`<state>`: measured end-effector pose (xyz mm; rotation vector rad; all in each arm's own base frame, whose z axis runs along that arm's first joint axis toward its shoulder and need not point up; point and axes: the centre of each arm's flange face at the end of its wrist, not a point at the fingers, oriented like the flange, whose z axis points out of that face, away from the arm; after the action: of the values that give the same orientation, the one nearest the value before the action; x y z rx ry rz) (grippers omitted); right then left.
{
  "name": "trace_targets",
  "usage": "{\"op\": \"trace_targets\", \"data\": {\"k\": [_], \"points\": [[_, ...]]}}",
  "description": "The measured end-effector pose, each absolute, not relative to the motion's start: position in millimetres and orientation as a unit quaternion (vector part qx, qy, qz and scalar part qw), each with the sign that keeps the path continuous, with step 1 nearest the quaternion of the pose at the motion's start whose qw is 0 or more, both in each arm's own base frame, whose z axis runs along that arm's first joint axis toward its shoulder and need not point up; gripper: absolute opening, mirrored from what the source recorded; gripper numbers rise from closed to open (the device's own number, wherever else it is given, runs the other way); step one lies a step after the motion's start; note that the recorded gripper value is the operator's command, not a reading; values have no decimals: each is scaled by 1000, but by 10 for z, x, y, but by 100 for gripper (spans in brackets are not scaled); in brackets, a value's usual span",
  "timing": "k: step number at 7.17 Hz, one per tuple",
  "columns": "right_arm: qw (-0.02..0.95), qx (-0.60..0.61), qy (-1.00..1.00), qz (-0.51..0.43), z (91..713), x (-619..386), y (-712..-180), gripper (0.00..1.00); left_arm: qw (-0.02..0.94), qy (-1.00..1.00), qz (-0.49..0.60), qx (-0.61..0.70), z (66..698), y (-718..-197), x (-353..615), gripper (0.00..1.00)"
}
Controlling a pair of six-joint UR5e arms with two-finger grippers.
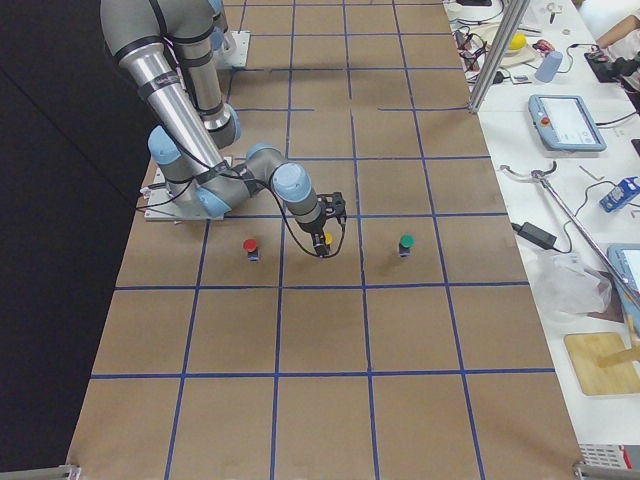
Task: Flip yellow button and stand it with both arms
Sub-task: 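Open the right gripper and raise it away from the standing button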
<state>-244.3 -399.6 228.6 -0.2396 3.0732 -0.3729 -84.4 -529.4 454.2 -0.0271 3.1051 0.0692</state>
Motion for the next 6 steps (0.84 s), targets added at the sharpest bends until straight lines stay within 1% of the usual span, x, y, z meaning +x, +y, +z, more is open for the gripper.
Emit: {"op": "trace_targets", "data": {"k": [2, 4, 6], "points": [[12, -58, 992, -109, 2623, -2316, -4199, 100, 18, 1000, 21, -9, 4544, -5291, -844, 100], [25, -35, 996, -74, 3329, -2098, -4679, 100, 18, 1000, 19, -7, 4546, -5291, -845, 100], [11, -17, 999, -48, 3929, -1637, -5057, 100, 18, 1000, 19, -4, 4544, -5275, -846, 100]]}}
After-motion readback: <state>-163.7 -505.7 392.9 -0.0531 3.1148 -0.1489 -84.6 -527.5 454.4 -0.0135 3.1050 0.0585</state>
